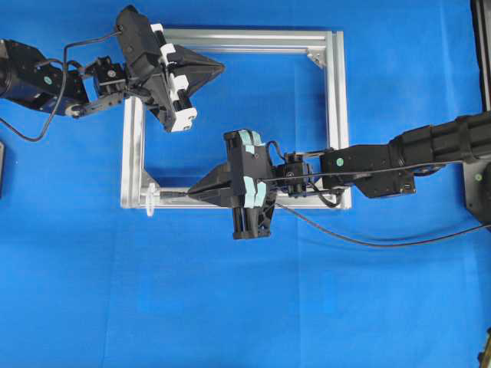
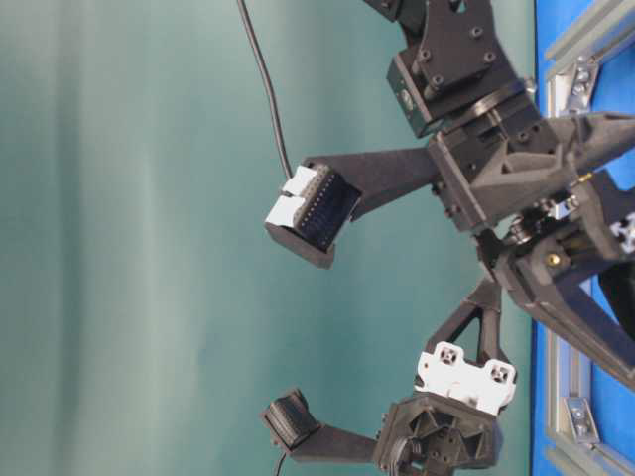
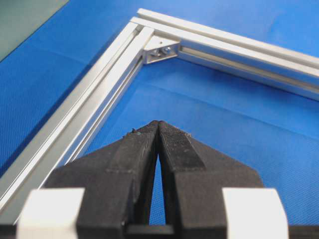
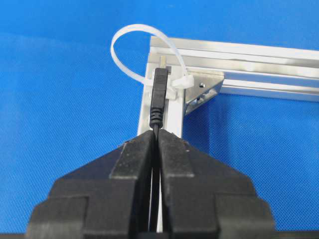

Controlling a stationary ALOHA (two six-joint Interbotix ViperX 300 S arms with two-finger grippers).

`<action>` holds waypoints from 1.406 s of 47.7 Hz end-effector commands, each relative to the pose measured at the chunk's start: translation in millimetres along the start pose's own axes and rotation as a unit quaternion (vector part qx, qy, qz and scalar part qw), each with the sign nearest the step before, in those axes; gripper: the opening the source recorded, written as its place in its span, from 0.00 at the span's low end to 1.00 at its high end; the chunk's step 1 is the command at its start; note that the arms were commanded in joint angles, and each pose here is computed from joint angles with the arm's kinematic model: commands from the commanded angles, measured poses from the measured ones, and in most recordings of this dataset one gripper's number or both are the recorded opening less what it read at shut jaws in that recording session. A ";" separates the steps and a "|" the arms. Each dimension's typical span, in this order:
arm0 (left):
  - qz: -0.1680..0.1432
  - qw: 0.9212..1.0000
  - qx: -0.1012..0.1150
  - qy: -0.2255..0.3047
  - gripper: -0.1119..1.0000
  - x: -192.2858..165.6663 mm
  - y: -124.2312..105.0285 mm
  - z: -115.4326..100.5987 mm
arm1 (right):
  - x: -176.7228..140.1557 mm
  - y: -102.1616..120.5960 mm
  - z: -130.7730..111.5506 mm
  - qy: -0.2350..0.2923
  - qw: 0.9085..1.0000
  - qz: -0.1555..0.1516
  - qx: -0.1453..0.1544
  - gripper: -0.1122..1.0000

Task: Insert the wire through the string loop located on the left side.
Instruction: 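Push the USB plug through the white zip-tie loop with the right gripper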

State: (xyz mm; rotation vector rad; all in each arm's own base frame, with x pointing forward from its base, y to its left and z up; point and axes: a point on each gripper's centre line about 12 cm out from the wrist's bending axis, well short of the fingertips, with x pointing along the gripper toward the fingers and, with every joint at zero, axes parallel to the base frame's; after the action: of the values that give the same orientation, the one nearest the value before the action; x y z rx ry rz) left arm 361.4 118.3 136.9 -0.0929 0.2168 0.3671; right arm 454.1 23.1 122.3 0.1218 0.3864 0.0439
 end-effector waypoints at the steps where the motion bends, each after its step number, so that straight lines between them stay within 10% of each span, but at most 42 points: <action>1: 0.000 1.000 -0.002 -0.025 0.10 0.7 0.0 16.3 | -0.6 0.6 16.1 -0.022 1.000 0.001 0.002 0.10; 67: -0.002 1.000 -0.003 -0.024 0.10 -0.1 -0.7 15.6 | 53.0 7.3 33.7 -0.028 1.000 0.006 0.000 0.10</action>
State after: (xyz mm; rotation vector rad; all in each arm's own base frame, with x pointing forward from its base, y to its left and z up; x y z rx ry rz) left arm 361.2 118.8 137.0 -0.0973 0.2143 0.3692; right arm 509.3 28.3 117.6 0.1216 0.3743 0.0470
